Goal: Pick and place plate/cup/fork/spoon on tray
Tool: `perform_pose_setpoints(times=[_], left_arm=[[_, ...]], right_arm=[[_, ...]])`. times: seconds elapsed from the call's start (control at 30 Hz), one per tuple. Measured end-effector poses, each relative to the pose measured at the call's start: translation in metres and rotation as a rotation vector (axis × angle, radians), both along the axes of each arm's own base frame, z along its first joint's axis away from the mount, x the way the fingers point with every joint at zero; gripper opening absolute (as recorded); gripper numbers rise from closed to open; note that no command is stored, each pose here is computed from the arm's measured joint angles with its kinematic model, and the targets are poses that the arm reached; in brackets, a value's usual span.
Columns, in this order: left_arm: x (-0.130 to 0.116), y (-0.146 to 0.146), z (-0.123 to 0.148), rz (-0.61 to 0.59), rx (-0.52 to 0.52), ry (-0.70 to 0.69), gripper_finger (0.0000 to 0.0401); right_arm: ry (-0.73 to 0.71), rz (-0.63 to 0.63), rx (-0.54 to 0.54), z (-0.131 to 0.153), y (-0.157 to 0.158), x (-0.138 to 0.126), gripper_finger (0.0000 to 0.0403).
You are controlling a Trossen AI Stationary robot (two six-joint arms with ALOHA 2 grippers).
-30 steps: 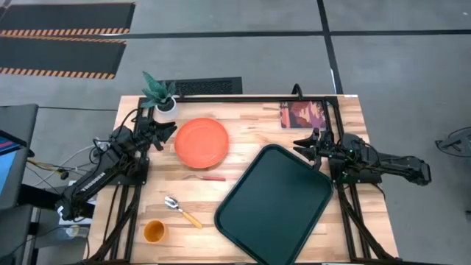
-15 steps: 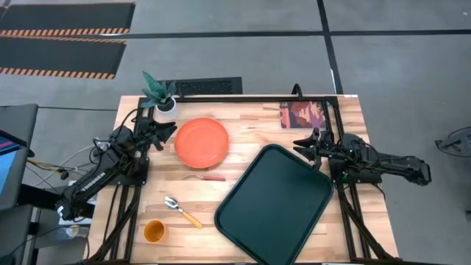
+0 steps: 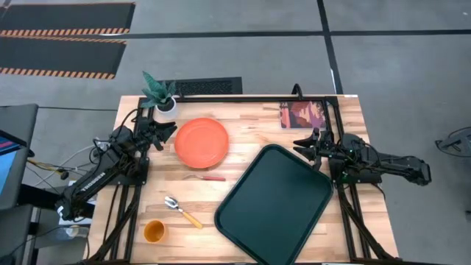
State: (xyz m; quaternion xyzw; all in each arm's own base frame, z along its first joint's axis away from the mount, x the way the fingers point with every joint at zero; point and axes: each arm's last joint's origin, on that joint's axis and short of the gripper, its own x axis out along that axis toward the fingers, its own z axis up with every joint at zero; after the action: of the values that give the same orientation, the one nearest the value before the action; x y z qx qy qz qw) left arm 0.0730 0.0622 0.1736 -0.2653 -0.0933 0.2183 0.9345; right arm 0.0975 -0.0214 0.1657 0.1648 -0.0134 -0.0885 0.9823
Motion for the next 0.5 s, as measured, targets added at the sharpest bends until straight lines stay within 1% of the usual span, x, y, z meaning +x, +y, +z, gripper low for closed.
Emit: perform_pose_setpoints(times=[0.27, 0.3, 0.37, 0.5], left_arm=[[0.0000, 0.0001, 0.0000, 0.002, 0.004, 0.002, 0.0171], [-0.0002, 0.0004, 0.0000, 0.018, 0.012, 0.007, 0.0171], [-0.0012, 0.0023, -0.0005, 0.090, 0.012, 0.012, 0.0171], [-0.0033, 0.0052, -0.0007, 0.210, -0.046, -0.024, 0.0171]], right_arm=[[0.000, 0.000, 0.000, -0.0001, 0.0000, 0.0000, 0.0163], [0.000, 0.000, 0.000, -0.0001, 0.0000, 0.0000, 0.0163], [0.000, 0.000, 0.000, -0.0001, 0.0000, 0.0000, 0.0163], [0.000, 0.000, 0.000, 0.0000, 0.0000, 0.0000, 0.0163]])
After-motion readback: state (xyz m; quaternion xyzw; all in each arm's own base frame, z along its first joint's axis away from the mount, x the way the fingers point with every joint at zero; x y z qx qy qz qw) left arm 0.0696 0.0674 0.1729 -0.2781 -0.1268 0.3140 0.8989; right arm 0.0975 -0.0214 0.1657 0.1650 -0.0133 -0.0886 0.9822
